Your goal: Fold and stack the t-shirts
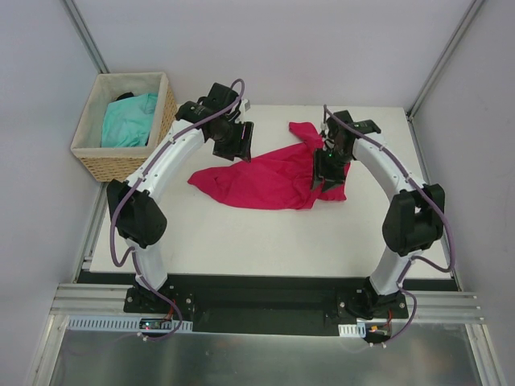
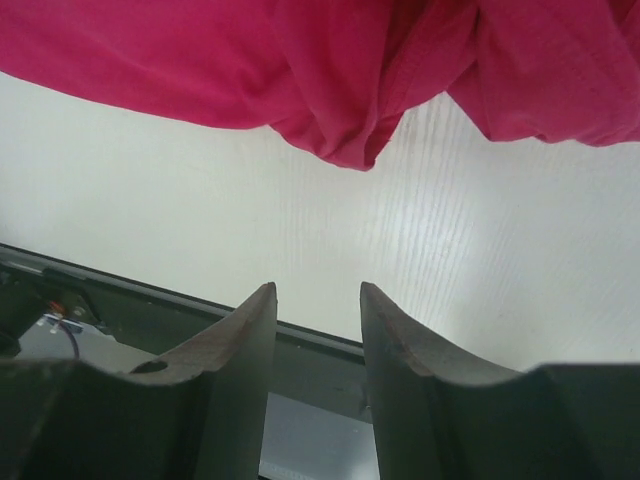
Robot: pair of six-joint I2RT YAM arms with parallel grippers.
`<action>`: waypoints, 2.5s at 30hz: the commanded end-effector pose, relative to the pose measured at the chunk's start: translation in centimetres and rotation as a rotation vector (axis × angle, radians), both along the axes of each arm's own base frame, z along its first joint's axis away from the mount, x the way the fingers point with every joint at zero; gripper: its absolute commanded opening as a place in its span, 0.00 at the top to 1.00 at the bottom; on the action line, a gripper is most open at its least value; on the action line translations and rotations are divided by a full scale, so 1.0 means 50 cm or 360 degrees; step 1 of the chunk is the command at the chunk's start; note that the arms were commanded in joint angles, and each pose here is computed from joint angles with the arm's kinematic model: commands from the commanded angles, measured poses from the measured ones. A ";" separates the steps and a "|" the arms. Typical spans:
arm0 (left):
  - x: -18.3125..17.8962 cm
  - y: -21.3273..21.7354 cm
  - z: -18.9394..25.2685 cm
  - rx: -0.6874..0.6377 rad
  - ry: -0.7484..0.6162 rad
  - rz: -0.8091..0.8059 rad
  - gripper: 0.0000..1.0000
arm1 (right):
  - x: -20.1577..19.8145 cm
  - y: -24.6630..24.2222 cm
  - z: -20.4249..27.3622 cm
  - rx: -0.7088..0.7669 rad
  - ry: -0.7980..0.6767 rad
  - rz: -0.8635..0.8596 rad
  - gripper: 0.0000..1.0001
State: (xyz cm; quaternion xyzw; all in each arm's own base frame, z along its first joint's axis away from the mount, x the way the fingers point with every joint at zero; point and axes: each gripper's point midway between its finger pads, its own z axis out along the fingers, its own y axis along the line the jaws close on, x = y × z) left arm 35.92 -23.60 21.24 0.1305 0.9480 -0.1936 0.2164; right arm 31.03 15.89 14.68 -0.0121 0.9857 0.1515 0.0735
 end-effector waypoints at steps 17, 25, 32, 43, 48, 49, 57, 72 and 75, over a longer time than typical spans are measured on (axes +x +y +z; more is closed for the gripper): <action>0.014 0.015 0.055 0.0004 -0.0104 -0.0024 0.44 | 0.020 0.028 -0.175 0.0038 -0.0098 0.0095 0.67; 0.008 0.025 0.066 0.0007 -0.0115 -0.0021 0.44 | 0.044 0.034 -0.204 0.0030 -0.0104 0.0095 0.69; 0.012 0.033 0.069 0.0020 -0.0130 -0.0002 0.44 | 0.056 0.038 -0.206 0.0038 -0.0113 0.0131 0.91; 0.011 0.046 0.065 0.0069 -0.0123 0.0032 0.45 | 0.166 0.111 -0.065 0.0196 -0.0293 0.0178 0.99; 0.008 0.055 0.063 0.0093 -0.0124 0.0045 0.45 | 0.232 0.173 -0.074 0.0352 -0.0338 0.0225 0.99; 0.009 0.057 0.064 0.0096 -0.0126 0.0050 0.45 | 0.231 0.191 -0.075 0.0427 -0.0299 0.0206 0.99; 0.014 0.069 0.074 0.0118 -0.0145 0.0069 0.45 | 0.260 0.281 -0.098 0.0787 -0.0318 0.0380 0.99; 0.042 0.032 0.059 0.0034 -0.0092 0.0031 0.45 | 0.176 0.179 0.004 0.0621 -0.0459 0.0442 0.55; 0.042 0.031 0.061 0.0030 -0.0095 0.0030 0.45 | 0.185 0.075 -0.036 0.0353 -0.0409 0.0261 0.56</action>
